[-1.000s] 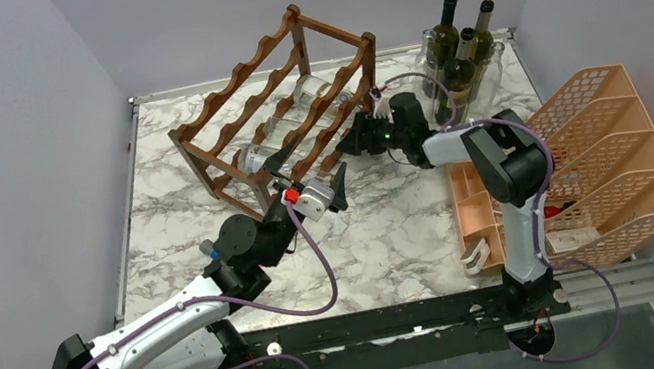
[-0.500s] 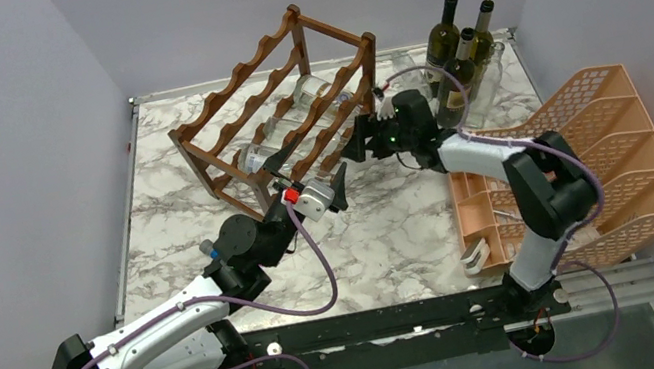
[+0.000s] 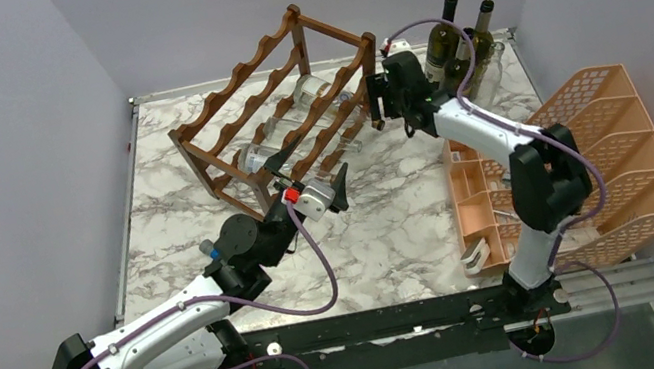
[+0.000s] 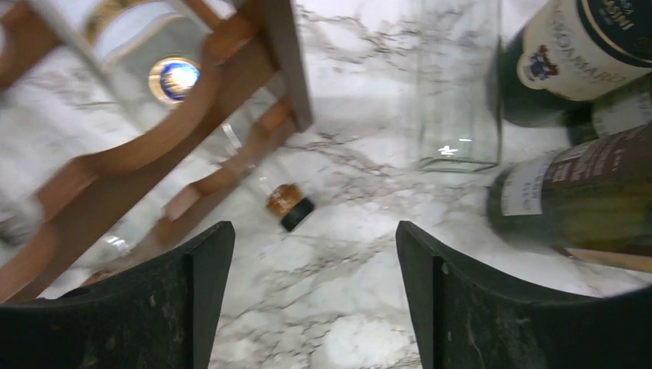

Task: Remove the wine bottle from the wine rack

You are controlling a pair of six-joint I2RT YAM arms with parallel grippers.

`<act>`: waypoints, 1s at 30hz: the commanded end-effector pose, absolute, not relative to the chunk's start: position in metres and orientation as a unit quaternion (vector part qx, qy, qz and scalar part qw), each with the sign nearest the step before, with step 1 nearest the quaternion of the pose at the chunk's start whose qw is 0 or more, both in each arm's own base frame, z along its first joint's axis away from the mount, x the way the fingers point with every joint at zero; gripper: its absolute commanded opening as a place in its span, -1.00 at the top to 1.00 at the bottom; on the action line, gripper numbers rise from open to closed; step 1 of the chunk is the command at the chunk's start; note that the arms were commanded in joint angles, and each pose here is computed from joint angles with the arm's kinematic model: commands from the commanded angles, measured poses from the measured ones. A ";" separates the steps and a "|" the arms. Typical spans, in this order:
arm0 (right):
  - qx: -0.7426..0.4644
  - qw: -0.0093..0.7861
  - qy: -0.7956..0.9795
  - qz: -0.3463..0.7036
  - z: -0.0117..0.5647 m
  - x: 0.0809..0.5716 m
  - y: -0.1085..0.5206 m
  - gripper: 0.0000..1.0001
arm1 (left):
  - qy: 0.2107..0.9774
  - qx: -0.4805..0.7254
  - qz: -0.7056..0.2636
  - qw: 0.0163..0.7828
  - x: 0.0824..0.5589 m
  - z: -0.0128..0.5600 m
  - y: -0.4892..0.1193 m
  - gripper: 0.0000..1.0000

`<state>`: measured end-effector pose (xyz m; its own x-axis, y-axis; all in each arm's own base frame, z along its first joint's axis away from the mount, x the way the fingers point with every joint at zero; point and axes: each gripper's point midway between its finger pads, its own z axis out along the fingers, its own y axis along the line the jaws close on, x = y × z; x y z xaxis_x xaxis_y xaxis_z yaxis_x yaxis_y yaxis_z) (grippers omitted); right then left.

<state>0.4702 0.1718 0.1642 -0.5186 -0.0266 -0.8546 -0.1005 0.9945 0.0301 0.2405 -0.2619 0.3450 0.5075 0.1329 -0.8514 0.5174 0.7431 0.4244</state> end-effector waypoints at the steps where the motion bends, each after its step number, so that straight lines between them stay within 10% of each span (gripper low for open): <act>1: -0.018 0.447 0.890 -0.093 0.142 0.489 0.125 -0.52 | 0.474 0.337 -0.131 0.803 0.237 0.346 -0.264 -0.99; 30: -0.021 0.381 0.906 -0.185 0.067 0.578 0.082 -0.64 | 0.468 0.331 -0.124 0.810 0.236 0.352 -0.258 -0.99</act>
<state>0.5707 0.0857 0.0814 -0.6946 -0.1695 -0.6991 0.1101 0.9353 -0.3362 0.2404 -0.2613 0.3457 0.5104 0.1348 -0.8493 0.5146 0.7434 0.4272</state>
